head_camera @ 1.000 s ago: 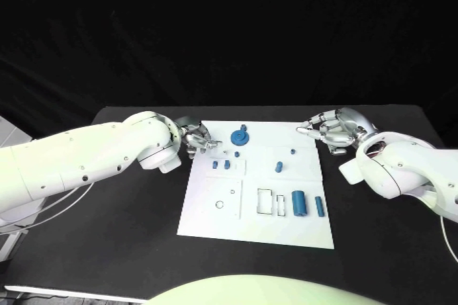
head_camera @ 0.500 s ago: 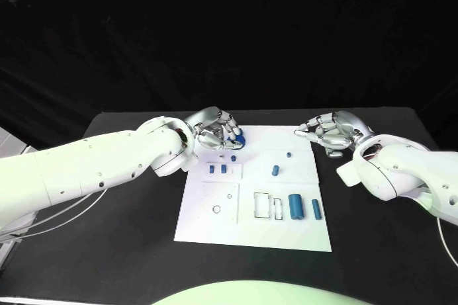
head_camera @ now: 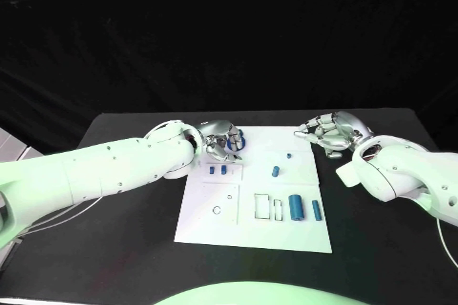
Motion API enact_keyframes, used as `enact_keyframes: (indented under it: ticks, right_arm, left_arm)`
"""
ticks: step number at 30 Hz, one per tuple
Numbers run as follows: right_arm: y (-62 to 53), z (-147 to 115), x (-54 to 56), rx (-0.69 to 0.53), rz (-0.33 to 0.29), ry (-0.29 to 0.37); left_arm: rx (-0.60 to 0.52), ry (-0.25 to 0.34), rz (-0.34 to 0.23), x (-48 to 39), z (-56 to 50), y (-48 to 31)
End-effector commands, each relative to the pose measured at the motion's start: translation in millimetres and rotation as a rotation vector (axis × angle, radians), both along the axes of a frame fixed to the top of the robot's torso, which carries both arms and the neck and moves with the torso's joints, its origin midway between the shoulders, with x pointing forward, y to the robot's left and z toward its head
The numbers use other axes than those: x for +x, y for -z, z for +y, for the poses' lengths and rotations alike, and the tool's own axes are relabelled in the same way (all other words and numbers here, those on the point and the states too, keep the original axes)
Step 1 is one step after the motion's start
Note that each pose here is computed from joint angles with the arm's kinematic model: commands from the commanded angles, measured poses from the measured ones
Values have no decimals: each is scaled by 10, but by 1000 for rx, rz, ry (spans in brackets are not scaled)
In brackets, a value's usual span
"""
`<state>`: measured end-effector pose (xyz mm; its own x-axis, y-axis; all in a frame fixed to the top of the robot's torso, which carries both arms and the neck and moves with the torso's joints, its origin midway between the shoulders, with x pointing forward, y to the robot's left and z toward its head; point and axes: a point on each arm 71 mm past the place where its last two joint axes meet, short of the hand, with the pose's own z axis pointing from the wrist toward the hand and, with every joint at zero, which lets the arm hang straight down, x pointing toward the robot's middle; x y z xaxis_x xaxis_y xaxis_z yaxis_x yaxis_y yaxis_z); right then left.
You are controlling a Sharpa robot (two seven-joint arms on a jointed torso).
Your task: Assemble the parts on the task board
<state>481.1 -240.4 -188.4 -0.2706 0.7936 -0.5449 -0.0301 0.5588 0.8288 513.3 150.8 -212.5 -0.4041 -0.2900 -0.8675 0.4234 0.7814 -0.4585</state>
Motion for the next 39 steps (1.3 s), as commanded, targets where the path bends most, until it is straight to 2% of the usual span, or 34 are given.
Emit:
enact_keyframes:
  ticks: [1, 10, 18, 39]
  right_arm:
    - [-9, 27, -4, -5, -17, -19]
    - [-6, 41, -6, -9, -14, -20]
    - [-7, 58, -9, -8, -14, -24]
    - [-9, 75, -14, -6, -14, -30]
  left_arm:
    - [139, -4, 10, 2, -10, 71]
    - [172, -16, 9, 7, -53, 103]
    - [207, -28, 33, 14, -72, 132]
    - [192, -29, 57, 31, -115, 147]
